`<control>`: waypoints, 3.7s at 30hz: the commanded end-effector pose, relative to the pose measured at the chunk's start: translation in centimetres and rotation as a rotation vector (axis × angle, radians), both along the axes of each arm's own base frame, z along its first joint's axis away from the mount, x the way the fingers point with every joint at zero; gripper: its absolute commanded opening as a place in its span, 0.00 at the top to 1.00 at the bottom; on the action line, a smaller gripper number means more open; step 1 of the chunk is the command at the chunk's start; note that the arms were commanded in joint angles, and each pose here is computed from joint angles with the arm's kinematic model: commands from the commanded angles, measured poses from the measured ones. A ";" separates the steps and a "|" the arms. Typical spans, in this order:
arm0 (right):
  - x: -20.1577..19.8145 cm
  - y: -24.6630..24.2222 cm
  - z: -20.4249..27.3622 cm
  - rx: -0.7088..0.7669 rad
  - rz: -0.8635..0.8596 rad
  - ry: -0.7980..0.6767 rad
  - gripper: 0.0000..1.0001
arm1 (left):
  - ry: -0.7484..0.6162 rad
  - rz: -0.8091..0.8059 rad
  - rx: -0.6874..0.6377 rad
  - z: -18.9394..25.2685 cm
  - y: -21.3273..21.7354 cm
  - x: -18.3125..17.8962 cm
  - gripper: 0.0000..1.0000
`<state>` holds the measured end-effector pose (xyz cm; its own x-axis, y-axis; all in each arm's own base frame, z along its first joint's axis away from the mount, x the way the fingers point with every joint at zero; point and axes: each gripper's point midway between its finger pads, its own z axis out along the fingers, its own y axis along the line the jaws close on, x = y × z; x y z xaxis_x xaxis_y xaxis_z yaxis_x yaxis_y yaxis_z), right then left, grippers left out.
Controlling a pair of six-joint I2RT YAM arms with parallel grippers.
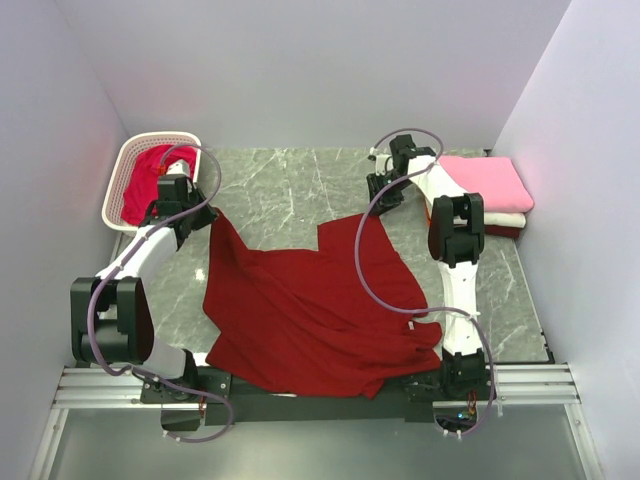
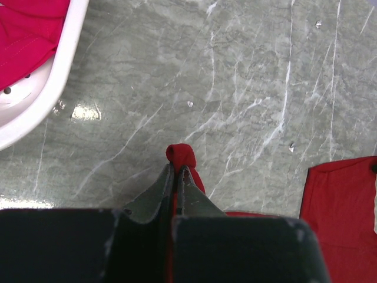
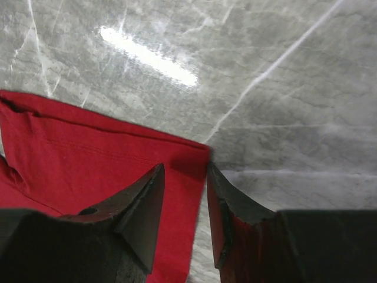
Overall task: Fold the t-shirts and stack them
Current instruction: Flatten the tshirt out, then fold the tshirt
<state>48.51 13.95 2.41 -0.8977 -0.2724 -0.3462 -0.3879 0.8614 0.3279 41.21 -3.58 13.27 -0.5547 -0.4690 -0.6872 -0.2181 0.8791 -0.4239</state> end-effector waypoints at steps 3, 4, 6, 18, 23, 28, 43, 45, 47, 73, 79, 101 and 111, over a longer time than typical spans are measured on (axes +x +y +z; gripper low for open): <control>-0.8 0.5 0.4 -0.053 0.021 0.028 0.65 | -0.090 -0.018 0.003 3.1 -0.2 0.8 0.99; -0.7 0.5 0.4 -0.055 0.016 0.029 0.69 | -0.089 -0.017 0.004 3.0 -0.1 0.7 0.99; -0.5 0.3 0.5 -0.066 0.008 0.023 0.74 | -0.090 -0.017 0.006 3.1 -0.1 0.7 1.00; 2.9 -0.1 16.3 -0.047 0.005 -0.385 1.00 | -0.250 -0.004 0.032 10.0 1.1 0.7 1.00; 0.2 -0.2 29.5 0.004 0.051 -0.705 1.00 | -0.464 -0.016 0.068 19.1 1.1 -1.6 0.99; -8.3 -1.0 43.9 0.068 0.097 -1.065 1.00 | -0.860 -0.119 0.033 31.6 -1.2 -8.8 0.99; -35.7 -8.3 69.3 0.202 -0.151 -1.882 1.00 | -1.524 -0.307 -0.040 52.0 -4.7 -33.2 0.99; -35.7 -8.9 69.7 0.190 -0.188 -1.895 1.00 | -1.539 -0.318 -0.045 52.4 -4.9 -34.0 0.99; -34.6 -8.9 69.4 0.174 -0.200 -1.883 1.00 | -1.542 -0.312 -0.043 52.4 -4.8 -34.2 0.99; 13.7 2.4 19.9 -0.017 0.065 -0.823 1.00 | -0.186 0.409 0.069 3.1 8.0 0.1 1.00; 15.0 1.7 16.1 -0.079 0.031 -0.819 1.00 | -0.112 0.412 0.127 0.0 9.6 3.2 1.00; 8.4 0.0 22.1 0.116 -0.005 -0.826 1.00 | -0.114 0.247 0.214 0.1 8.7 4.2 1.00; 4.8 -0.1 19.6 0.149 0.022 -0.754 1.00 | -0.162 0.284 0.196 1.4 8.7 1.4 1.00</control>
